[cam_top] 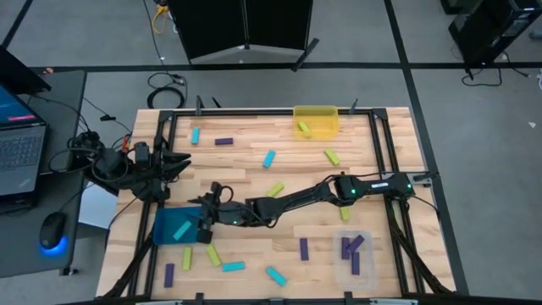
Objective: Sort blocks
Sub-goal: Put the green block into the yellow bin
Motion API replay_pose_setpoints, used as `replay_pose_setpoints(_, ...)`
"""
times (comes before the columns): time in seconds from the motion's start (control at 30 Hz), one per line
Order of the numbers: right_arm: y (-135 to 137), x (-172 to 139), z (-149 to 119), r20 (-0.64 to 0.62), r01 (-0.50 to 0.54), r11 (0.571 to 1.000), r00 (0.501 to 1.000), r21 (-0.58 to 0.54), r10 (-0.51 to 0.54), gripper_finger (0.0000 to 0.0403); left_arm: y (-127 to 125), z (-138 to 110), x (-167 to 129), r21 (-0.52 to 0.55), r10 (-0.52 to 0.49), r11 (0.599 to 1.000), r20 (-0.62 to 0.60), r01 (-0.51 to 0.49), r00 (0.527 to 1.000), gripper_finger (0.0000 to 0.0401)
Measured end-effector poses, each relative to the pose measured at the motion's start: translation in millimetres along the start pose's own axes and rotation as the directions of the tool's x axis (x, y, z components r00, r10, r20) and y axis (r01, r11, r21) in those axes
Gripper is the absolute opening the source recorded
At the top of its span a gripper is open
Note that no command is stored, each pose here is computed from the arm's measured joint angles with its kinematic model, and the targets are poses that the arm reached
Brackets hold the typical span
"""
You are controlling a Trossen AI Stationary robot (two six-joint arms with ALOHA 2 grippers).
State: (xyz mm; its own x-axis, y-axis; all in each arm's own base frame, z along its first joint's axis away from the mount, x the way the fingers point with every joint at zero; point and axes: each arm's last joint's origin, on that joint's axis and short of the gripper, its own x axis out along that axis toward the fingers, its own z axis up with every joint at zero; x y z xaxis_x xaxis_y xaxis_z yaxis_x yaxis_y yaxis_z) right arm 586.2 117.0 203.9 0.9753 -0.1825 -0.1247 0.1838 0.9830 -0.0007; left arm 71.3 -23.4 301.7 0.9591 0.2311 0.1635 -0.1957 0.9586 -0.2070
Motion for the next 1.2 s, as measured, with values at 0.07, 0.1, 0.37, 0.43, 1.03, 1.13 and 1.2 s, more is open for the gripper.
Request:
replay_pose_setpoints(0.07,1.0,-0.3,-4.0,0.015,-0.007,0.999,1.000,0.038,0.007,0.0204,-0.3,0.0,0.0,0.000,-0.012,1.000,-0.001,0.012,1.000,0.0101)
replay_pose_setpoints(0.1,2.4,-0.6,-6.3,0.035,-0.017,0.998,0.999,0.056,0.015,0.0204,-0.5,-0.1,0.0,0.000,-0.017,1.000,-0.001,0.017,1.000,0.0101)
replay_pose_setpoints(0.37,0.5,-33.4,-8.7,0.172,-0.010,0.993,0.985,0.116,-0.010,0.0203,-0.7,-0.3,0.0,-0.004,-0.026,1.000,-0.003,0.026,1.000,0.0101)
replay_pose_setpoints(0.43,-10.2,-52.9,-14.0,0.197,0.034,0.989,0.979,0.145,-0.062,0.0203,-0.7,-0.9,0.0,-0.001,-0.026,1.000,-0.007,0.026,1.000,0.0101)
replay_pose_setpoints(1.03,-88.3,-271.5,-22.7,0.155,0.504,0.829,0.824,0.242,-0.545,0.0203,-8.6,-39.1,29.8,0.001,0.223,0.974,-0.212,-0.228,0.951,0.0101)
replay_pose_setpoints(1.13,-97.0,-294.2,-15.8,0.179,0.505,0.828,0.815,0.245,-0.551,0.0203,-11.4,-53.2,46.7,0.004,0.228,0.972,-0.286,-0.236,0.931,0.0101)
replay_pose_setpoints(1.2,-101.8,-306.7,-14.8,0.184,0.511,0.828,0.813,0.229,-0.553,0.0203,-11.5,-63.1,59.6,0.014,0.236,0.969,-0.332,-0.245,0.913,0.0101)
